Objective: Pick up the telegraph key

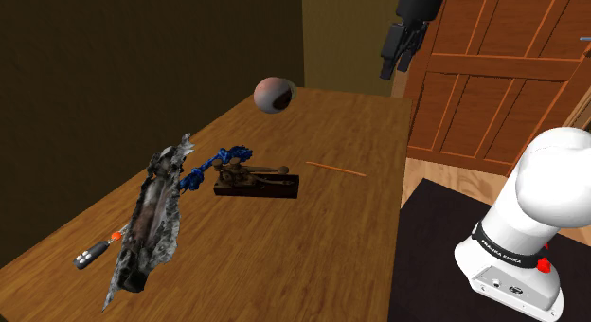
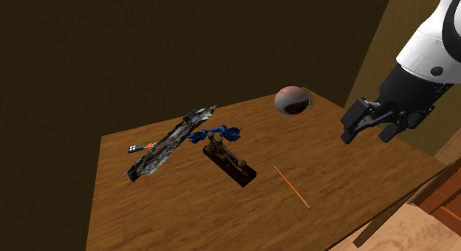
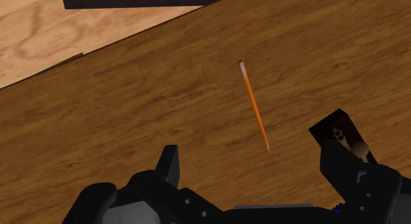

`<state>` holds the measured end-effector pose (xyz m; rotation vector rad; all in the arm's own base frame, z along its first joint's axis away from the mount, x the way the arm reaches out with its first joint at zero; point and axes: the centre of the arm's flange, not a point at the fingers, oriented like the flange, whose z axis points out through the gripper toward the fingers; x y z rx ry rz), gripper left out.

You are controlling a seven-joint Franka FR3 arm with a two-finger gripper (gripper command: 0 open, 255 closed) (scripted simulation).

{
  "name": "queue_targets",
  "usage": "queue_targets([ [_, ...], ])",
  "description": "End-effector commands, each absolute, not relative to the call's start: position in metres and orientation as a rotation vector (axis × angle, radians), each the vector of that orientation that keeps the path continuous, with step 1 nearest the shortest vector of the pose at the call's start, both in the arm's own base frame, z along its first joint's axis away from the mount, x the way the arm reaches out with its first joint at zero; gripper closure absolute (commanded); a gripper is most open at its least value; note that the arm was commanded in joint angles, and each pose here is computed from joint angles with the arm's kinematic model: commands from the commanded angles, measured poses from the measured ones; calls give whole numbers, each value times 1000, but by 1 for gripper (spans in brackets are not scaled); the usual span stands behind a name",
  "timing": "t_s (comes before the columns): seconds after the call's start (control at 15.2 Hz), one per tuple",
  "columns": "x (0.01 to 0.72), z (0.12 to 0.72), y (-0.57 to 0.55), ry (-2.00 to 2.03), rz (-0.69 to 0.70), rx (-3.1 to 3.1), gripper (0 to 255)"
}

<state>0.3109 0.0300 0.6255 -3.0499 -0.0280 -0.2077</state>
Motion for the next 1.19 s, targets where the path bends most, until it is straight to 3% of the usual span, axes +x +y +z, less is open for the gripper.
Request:
queue_targets([
  [0.0, 311, 626, 30, -28, -208, -3050, 0],
  [1.12, 448, 527, 181, -452, -190, -3037, 0],
])
